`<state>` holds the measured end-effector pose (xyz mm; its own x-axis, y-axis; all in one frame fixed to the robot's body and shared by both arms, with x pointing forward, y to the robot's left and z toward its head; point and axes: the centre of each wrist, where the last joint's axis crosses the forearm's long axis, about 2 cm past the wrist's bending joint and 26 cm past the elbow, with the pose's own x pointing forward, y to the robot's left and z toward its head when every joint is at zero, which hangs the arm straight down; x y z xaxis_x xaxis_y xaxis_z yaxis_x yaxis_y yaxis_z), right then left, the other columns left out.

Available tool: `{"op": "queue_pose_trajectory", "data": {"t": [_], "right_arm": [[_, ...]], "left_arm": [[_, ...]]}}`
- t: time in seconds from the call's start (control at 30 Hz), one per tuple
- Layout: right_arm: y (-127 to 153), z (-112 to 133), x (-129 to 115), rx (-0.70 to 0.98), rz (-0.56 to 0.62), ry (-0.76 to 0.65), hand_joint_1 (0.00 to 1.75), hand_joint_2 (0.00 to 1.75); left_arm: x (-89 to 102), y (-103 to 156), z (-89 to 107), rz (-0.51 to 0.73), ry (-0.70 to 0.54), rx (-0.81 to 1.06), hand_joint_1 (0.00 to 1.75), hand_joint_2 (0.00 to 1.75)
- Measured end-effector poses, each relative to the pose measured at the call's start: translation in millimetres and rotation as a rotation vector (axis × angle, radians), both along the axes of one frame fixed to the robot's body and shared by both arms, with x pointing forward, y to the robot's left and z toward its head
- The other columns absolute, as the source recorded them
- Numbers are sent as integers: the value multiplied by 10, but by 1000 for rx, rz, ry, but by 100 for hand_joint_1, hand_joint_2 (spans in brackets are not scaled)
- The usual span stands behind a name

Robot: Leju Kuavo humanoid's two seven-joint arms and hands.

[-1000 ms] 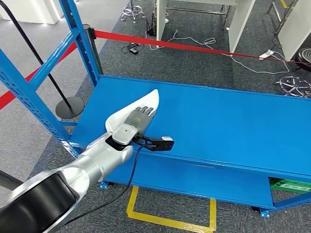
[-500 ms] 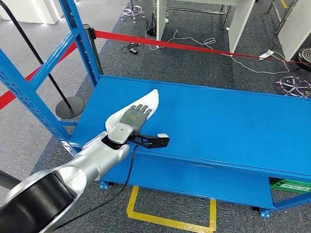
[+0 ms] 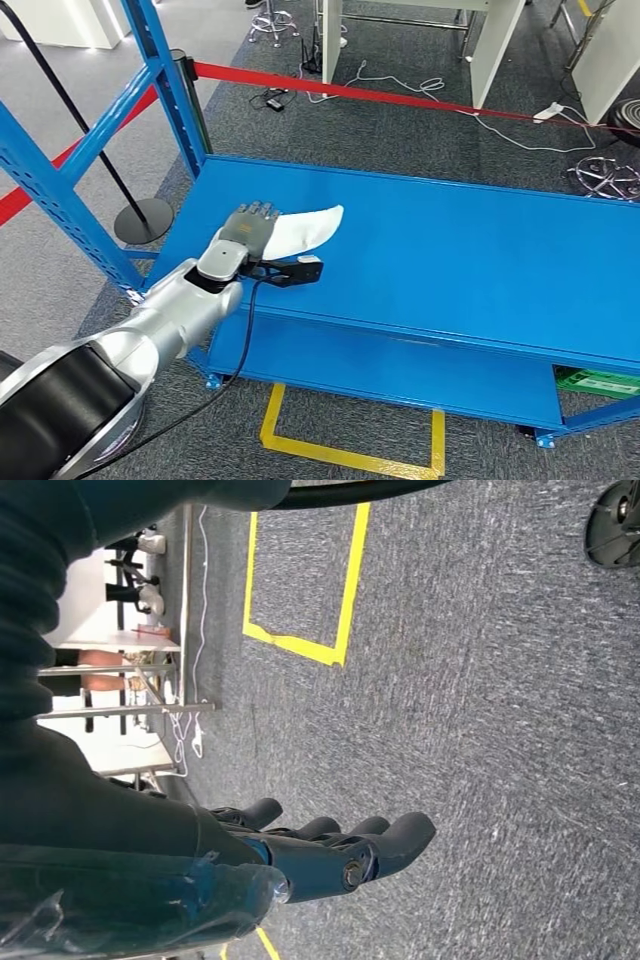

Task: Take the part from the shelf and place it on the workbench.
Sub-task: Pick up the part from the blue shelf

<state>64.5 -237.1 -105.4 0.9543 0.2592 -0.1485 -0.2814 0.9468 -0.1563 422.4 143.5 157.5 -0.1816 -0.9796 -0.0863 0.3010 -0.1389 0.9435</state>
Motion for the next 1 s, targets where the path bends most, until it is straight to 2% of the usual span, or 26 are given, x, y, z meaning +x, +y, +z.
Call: {"op": "queue_pose_trajectory", "data": {"t": [0.1,0.13,0.17,0.5,1.0], "right_arm": [[-3,0,-1,0,-3,0,0,175],[-4,-1,-2,0,-3,0,0,175],[-5,-1,-2,0,-3,0,0,175],[-10,-2,-3,-2,-4,-2,0,175],[-14,-2,-2,-1,1,-1,0,175]], "left_arm": [[13,53,-8,8,4,11,149,175],[17,73,-12,12,6,15,170,175],[21,95,-17,16,9,18,175,175],[-2,241,-126,28,52,1,175,175],[10,271,-121,3,72,-47,175,175]]}}
